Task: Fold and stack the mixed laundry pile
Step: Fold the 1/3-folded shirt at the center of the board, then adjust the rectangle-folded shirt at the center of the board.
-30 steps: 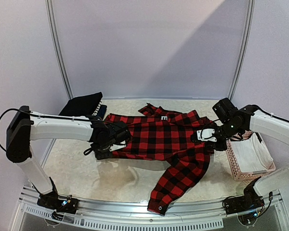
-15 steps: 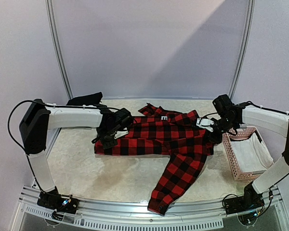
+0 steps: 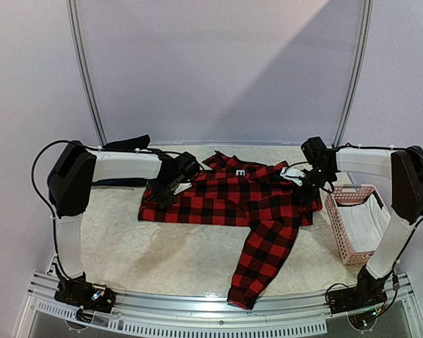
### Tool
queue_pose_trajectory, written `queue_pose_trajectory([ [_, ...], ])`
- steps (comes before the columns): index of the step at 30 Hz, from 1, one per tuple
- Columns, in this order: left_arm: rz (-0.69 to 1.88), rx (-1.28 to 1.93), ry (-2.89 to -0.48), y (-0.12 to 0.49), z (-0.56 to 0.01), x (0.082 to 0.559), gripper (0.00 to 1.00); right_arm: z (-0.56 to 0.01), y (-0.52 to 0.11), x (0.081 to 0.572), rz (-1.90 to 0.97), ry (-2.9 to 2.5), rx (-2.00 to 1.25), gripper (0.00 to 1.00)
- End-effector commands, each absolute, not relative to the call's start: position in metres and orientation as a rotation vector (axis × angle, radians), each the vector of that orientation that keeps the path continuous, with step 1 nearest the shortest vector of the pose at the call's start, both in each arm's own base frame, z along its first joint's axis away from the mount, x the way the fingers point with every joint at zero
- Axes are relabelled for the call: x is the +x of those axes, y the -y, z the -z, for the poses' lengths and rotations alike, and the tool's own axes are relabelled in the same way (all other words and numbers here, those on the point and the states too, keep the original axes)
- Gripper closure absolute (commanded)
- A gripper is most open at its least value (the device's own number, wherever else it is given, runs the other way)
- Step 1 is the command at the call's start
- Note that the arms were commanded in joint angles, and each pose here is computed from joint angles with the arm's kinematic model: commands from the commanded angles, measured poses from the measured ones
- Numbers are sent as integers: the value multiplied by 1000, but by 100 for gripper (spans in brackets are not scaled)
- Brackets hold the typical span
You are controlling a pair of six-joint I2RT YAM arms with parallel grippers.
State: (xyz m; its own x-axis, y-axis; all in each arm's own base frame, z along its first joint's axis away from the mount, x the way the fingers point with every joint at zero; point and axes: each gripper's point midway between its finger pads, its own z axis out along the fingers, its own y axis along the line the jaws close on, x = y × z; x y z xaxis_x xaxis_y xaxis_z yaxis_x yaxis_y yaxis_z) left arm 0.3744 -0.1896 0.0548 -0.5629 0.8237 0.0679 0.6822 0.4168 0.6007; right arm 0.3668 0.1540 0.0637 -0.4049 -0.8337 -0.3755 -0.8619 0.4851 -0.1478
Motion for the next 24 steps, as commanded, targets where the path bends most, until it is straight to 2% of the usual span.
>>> queue_pose_trajectory([
  [1,-894,1301,-2405,195,-47,395,100,-63,-148,382,-41,-2367,-1339,100],
  [5,-965,1315,-2413,192,-37,404,100,-60,-143,386,-7,-2388,-1315,97],
  [9,-1012,1216,-2458,181,-42,407,93,-60,-137,395,42,-2415,-1257,78],
  [12,-1031,1094,-2455,175,-68,406,80,-75,-130,398,24,-2437,-1183,67],
  [14,-1012,1027,-2459,171,-88,399,75,-91,-125,393,-8,-2444,-1147,60],
  [18,-835,892,-2524,163,-108,373,69,-105,-114,368,-8,-2467,-1167,55],
  [24,-386,561,-2815,157,-75,325,66,-89,-103,325,-51,-2564,-1213,48],
])
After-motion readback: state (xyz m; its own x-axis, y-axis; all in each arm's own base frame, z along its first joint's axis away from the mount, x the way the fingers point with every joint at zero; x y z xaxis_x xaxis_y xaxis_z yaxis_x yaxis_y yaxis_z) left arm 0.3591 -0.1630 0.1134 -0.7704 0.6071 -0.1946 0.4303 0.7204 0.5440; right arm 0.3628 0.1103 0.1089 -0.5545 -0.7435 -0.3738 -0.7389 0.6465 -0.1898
